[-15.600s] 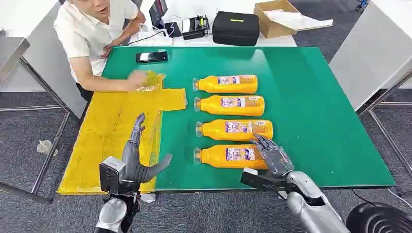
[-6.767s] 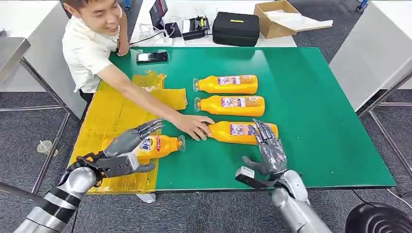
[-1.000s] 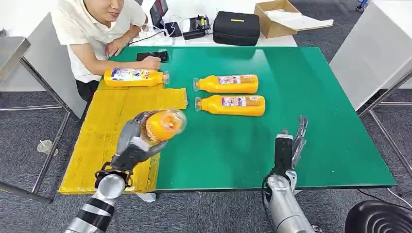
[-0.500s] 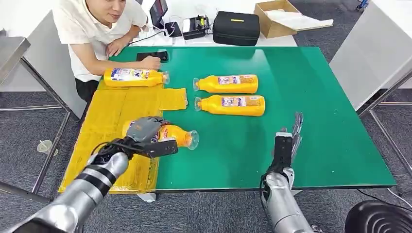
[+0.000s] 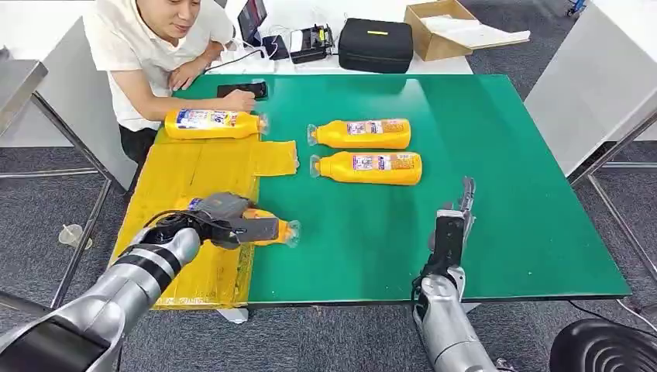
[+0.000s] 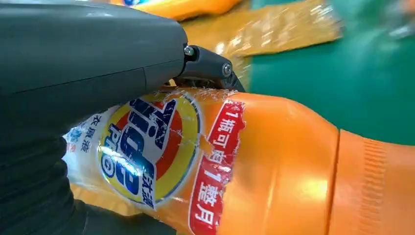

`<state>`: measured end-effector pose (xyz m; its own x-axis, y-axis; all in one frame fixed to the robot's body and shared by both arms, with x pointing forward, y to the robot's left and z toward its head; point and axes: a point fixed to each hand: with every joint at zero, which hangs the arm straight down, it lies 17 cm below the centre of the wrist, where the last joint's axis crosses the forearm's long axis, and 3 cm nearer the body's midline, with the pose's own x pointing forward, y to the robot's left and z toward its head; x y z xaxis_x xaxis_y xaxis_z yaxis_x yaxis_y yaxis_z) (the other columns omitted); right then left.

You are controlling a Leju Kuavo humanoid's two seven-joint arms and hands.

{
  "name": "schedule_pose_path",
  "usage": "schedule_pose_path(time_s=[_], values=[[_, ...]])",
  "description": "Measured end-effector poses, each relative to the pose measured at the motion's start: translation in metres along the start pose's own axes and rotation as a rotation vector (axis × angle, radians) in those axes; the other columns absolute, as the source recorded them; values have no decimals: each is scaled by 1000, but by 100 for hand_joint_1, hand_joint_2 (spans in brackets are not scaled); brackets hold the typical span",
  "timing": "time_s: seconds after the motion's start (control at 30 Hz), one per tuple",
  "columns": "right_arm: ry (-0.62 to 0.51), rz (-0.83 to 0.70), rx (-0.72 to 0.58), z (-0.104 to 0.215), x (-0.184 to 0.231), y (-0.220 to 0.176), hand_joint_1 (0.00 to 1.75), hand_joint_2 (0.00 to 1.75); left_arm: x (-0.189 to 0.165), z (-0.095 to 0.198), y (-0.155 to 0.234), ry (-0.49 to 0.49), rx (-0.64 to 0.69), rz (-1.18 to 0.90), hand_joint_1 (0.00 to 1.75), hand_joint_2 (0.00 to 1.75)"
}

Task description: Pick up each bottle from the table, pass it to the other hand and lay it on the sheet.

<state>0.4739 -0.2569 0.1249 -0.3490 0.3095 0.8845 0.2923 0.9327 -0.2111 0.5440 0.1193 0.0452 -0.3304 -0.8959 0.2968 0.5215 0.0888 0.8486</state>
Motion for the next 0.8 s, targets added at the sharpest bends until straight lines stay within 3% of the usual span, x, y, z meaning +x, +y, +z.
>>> schedule_pose_path(time_s=[0.23,0.43,0.67,0.8], values=[[13,-4,6,2,-3,6,0,0,-23,2,-9,88,-45,31,0,175],[20,-9,14,2,-4,10,0,0,-30,2,-7,146,-53,66,0,175],[27,-14,24,4,-6,12,0,0,-31,2,-7,152,-44,75,0,175],[29,-14,21,4,-7,12,0,0,-17,0,-4,79,-36,140,0,175]])
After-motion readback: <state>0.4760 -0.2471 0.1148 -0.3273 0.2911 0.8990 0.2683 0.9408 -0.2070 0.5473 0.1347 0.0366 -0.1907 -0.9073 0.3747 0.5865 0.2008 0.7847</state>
